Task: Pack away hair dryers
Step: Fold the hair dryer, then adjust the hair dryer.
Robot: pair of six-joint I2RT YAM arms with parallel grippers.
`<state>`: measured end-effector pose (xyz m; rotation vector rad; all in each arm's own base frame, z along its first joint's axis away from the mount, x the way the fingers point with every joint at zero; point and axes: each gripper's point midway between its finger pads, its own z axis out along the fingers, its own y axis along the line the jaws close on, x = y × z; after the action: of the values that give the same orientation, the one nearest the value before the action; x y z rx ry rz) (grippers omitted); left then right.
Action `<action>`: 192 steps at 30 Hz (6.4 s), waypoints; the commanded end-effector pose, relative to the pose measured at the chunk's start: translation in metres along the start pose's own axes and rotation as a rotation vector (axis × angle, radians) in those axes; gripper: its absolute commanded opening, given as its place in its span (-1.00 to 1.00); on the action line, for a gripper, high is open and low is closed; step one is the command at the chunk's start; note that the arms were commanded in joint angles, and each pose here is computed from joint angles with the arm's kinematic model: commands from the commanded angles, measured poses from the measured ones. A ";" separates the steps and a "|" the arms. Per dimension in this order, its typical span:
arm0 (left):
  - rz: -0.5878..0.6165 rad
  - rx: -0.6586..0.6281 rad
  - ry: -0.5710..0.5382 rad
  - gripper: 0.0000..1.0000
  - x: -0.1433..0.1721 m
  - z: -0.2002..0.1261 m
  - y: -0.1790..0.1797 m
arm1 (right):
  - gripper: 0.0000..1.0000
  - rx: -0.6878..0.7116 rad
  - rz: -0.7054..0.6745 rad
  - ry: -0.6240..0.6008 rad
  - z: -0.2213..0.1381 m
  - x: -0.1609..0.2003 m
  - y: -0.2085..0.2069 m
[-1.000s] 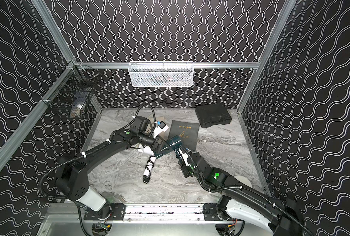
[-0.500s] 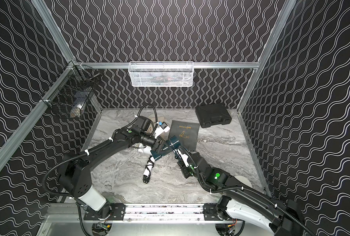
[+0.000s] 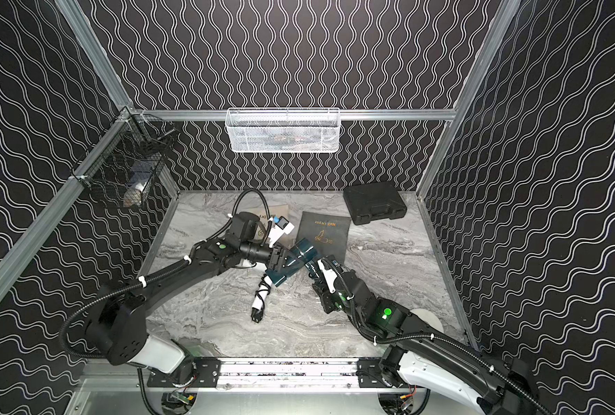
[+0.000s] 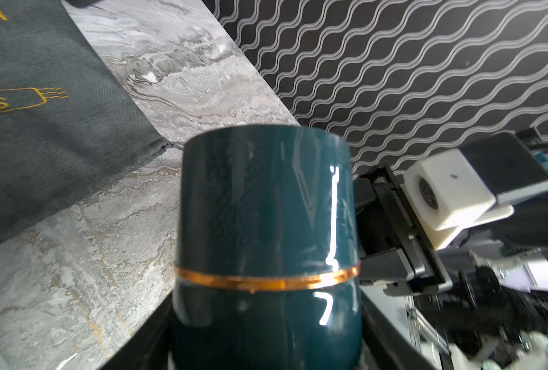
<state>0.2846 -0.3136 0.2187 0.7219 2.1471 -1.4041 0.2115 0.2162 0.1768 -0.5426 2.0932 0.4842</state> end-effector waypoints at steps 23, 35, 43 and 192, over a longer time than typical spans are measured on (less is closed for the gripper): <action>0.023 -0.045 -0.214 -1.00 -0.033 -0.009 -0.026 | 0.43 0.089 0.254 -0.133 -0.002 -0.029 -0.013; 0.056 -0.034 -0.223 -1.00 -0.064 -0.044 -0.023 | 0.86 -0.081 0.198 -0.104 -0.016 -0.013 0.006; 0.146 0.019 -0.182 -1.00 -0.045 -0.045 -0.032 | 0.84 -0.236 0.300 -0.155 -0.025 -0.035 0.011; -0.229 0.152 -0.515 -0.15 -0.069 -0.041 -0.044 | -0.59 -0.733 0.676 -0.277 -0.025 -0.127 0.037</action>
<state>0.3044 -0.3010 0.3029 0.1025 1.7835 -1.6788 0.2385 0.2600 0.2909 -0.1299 1.7811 1.6423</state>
